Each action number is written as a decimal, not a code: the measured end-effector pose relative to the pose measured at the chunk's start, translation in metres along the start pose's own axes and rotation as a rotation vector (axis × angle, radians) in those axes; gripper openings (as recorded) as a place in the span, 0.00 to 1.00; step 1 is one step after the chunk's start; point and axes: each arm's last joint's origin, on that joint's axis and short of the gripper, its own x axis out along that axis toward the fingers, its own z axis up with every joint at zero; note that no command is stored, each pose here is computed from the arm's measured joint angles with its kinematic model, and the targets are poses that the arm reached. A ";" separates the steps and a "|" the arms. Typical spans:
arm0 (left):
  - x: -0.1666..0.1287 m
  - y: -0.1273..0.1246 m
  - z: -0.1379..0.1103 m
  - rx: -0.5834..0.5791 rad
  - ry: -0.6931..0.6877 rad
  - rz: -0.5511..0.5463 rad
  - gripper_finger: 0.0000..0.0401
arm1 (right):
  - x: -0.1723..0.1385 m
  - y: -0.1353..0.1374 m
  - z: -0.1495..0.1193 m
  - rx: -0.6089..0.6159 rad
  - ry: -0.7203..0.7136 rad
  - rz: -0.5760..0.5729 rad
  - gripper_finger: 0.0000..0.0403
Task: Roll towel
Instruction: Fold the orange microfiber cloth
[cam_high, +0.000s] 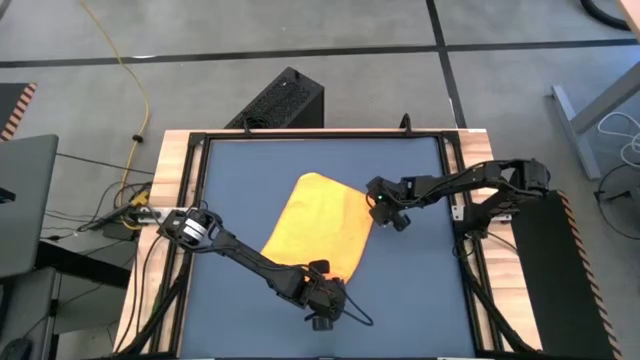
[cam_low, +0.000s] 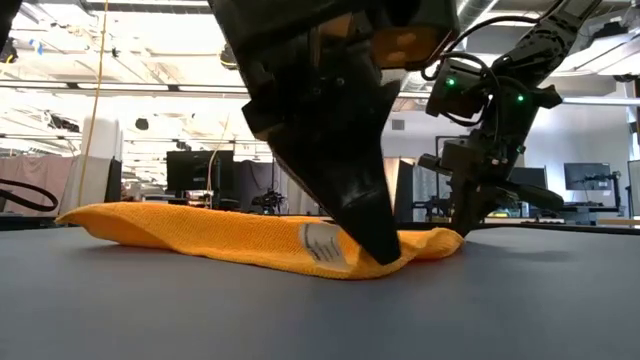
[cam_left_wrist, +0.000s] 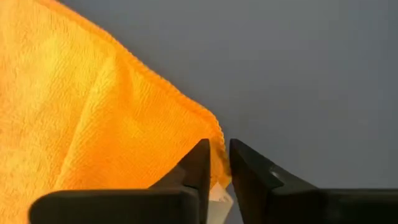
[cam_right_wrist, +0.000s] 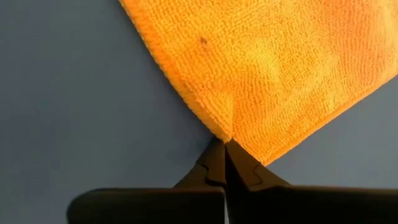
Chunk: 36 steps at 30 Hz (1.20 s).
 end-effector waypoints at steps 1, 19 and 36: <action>0.000 0.000 -0.001 -0.001 0.006 0.003 0.07 | 0.000 0.000 0.000 0.008 0.001 -0.001 0.03; -0.166 0.027 0.012 0.013 -0.166 0.399 0.00 | -0.074 -0.006 0.009 0.422 0.060 0.259 0.02; -0.257 0.107 -0.008 0.036 -0.130 0.778 0.00 | -0.195 -0.104 0.030 0.756 -0.365 -0.093 0.02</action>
